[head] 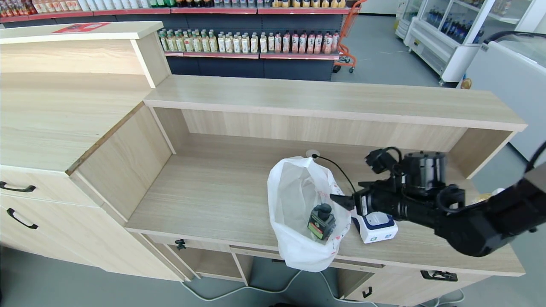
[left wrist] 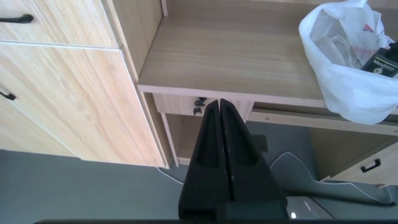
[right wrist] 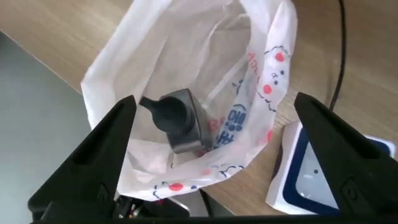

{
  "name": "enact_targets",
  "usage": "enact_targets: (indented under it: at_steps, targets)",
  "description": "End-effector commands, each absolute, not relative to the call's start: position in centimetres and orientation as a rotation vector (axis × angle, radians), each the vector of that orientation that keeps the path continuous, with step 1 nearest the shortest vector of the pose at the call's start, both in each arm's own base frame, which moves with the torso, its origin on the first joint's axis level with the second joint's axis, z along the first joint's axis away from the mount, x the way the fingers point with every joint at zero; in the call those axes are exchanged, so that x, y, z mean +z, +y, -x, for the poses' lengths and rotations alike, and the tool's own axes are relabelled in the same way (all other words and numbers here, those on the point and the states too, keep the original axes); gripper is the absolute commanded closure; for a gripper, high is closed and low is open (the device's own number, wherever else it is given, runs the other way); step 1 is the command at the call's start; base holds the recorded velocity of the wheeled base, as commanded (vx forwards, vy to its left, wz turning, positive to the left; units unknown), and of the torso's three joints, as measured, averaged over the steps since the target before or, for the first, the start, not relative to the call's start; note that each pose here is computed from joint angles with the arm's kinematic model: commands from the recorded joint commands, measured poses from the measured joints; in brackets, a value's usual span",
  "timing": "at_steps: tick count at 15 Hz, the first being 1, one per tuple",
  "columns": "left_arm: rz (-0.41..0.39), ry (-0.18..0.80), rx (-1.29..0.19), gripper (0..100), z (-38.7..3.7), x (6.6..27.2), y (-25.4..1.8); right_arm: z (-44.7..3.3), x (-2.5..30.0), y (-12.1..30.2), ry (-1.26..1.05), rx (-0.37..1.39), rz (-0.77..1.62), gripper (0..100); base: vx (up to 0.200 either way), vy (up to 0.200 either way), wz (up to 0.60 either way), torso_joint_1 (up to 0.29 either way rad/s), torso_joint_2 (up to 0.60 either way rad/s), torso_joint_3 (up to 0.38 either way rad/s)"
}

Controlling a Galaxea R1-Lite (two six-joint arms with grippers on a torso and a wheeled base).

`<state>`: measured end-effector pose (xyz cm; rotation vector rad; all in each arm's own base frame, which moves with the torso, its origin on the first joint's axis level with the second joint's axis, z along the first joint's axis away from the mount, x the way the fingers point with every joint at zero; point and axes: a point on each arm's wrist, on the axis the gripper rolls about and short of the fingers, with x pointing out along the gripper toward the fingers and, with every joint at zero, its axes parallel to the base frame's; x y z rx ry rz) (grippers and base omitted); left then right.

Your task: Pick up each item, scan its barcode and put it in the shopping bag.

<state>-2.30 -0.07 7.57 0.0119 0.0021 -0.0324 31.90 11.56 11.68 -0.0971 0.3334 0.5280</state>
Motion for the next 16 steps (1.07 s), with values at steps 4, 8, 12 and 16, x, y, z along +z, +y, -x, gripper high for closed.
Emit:
enact_targets:
  at_steps: [4,8,12,16]
  targets:
    - [-0.012,0.004,-0.032,100,2.3,7.5,-0.1,-15.2,24.5,2.0,0.234,0.280,-0.033,0,0.000,0.000,0.00,0.000,0.00,0.000]
    - [-0.012,0.004,-0.032,100,2.3,7.5,-0.1,-8.7,23.4,0.3,0.260,0.161,-0.043,0,0.000,0.000,0.00,0.000,0.00,0.000]
    - [-0.012,0.001,-0.032,100,2.3,7.6,-0.1,-7.4,23.3,0.2,0.258,0.154,-0.036,0,0.000,0.000,0.00,0.000,0.00,0.000]
    - [-0.014,0.001,-0.032,100,2.3,7.6,-0.1,-8.3,23.1,-0.6,0.286,0.058,-0.029,0,0.000,-0.100,0.00,0.004,0.00,0.002]
